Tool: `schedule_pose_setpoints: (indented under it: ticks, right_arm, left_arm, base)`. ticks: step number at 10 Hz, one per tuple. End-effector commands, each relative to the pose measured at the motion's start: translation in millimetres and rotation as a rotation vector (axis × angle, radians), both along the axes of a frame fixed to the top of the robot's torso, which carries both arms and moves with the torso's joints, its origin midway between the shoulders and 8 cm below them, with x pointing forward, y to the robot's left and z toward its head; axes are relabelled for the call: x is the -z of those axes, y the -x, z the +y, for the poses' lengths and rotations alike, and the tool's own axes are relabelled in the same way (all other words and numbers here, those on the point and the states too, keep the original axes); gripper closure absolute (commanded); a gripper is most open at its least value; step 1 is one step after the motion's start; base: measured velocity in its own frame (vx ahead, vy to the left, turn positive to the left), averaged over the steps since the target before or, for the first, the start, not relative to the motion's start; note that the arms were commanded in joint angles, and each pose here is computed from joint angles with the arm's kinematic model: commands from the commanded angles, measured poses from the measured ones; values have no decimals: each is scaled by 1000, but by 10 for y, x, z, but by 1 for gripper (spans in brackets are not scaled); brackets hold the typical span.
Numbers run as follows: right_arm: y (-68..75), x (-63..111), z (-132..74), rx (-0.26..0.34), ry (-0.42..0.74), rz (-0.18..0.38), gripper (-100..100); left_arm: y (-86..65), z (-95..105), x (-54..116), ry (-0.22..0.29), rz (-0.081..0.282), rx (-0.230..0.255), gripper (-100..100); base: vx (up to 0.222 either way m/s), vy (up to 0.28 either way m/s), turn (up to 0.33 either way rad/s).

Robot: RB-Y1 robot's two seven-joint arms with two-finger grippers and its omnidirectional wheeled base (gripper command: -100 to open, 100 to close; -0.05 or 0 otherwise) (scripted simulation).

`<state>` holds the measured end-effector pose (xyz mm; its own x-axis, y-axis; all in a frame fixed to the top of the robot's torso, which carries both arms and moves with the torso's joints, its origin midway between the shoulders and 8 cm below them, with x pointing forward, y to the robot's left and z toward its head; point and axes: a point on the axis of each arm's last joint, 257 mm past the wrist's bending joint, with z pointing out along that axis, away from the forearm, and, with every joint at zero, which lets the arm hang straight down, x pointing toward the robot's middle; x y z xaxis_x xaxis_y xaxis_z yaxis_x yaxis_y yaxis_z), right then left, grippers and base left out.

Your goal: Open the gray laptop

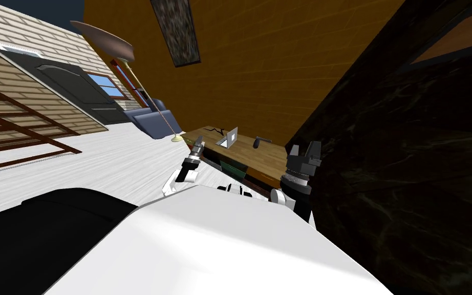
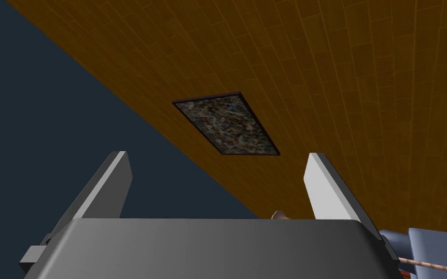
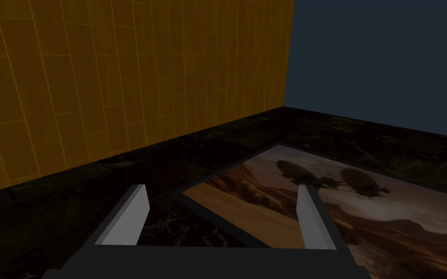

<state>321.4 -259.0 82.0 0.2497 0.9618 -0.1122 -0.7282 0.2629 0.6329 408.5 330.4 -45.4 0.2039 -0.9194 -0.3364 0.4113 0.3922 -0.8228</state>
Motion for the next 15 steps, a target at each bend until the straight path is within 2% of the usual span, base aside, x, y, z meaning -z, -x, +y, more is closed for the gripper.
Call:
schedule_pose_setpoints:
  ticks: [1, 8, 15]
  right_arm:
    - [0, 0, 0, 0, 0, 0, 0]
    - [0, 0, 0, 0, 0, 0, 0]
    - [1, 1, -1, 0, 0, 0, 0]
  left_arm:
    - [-148, 171, 213, -28, 77, -61, -100]
    - [-420, 598, 671, -86, 252, -195, -100]
    - [-591, 892, 932, -179, 388, -282, -100]
  base:
    - [-91, -35, -212]
    - [-45, -37, -167]
    - [83, -15, -97]
